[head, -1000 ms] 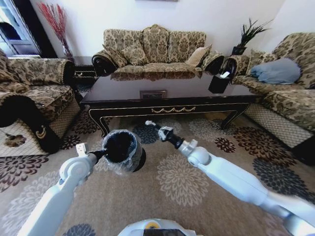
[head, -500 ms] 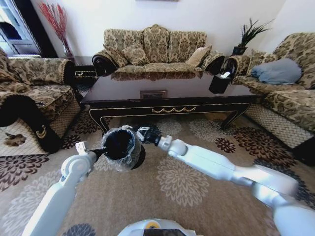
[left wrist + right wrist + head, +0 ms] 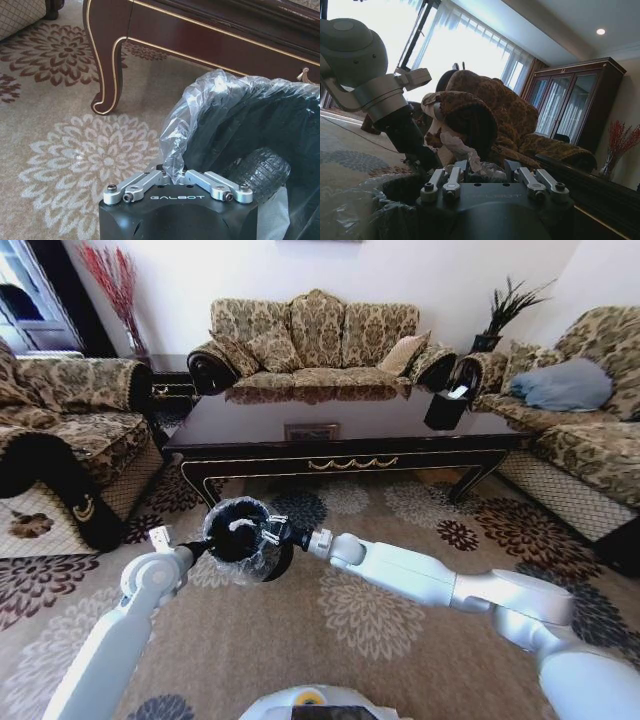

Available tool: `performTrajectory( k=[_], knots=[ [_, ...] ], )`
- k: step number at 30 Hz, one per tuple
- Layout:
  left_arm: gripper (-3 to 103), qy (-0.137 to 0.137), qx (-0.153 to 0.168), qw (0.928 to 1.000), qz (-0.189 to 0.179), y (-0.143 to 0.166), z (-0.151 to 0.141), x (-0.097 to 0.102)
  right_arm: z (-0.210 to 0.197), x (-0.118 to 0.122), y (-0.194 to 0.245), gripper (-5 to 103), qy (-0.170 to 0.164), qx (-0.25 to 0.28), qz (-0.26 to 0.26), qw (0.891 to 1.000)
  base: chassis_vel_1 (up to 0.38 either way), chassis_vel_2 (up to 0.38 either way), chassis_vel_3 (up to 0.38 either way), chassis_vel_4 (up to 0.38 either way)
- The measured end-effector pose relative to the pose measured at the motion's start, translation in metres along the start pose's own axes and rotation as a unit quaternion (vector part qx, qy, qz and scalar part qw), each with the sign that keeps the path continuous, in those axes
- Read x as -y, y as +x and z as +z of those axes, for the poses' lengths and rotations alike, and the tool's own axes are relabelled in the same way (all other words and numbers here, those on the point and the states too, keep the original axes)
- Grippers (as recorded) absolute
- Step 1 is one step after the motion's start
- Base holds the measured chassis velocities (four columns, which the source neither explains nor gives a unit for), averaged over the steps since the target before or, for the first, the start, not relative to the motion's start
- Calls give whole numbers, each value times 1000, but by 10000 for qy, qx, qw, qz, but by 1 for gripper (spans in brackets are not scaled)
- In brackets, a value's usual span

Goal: Move to the front of the table and pick up the trash from the floor, then place it into the trash bin.

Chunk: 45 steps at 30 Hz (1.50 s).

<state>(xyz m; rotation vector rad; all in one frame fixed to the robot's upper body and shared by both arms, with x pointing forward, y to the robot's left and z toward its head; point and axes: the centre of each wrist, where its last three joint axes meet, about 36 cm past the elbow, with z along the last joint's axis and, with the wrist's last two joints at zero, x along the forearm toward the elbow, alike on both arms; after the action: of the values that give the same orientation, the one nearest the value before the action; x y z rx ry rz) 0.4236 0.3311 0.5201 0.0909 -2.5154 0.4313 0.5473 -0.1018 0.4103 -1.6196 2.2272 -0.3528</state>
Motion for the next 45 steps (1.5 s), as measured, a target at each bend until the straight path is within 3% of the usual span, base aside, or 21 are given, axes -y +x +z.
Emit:
performTrajectory(
  k=[3, 6, 15, 23, 37, 45],
  knots=[
    [2, -17, 8, 10000, 5, 3, 1, 0, 0, 4, 6, 54, 19, -16, 58, 10000, 0, 0, 0, 0],
    [2, -36, 16, 10000, 2, 5, 1, 0, -1, 6, 11, 60, 37, -33, 89, 9999, 0, 0, 0, 0],
    [2, -96, 19, 10000, -18, 9, 1, 0, -7, 16, 21, 96, 220, -63, 26, 9997, 0, 0, 0, 0],
    [2, -129, 16, 9999, -60, 12, 2, -3, -15, 24, 26, 100, 252, -34, 47, 9997, 0, 0, 0, 0],
    [2, -137, 22, 9999, -63, 14, 3, -2, -24, 41, 25, 100, 538, -166, -388, 9977, 0, 0, 0, 0],
    [2, -115, 7, 9999, -72, 13, 6, -2, -23, 61, 15, 100, 983, -74, -970, 9904, 0, 0, 0, 0]
  ],
)
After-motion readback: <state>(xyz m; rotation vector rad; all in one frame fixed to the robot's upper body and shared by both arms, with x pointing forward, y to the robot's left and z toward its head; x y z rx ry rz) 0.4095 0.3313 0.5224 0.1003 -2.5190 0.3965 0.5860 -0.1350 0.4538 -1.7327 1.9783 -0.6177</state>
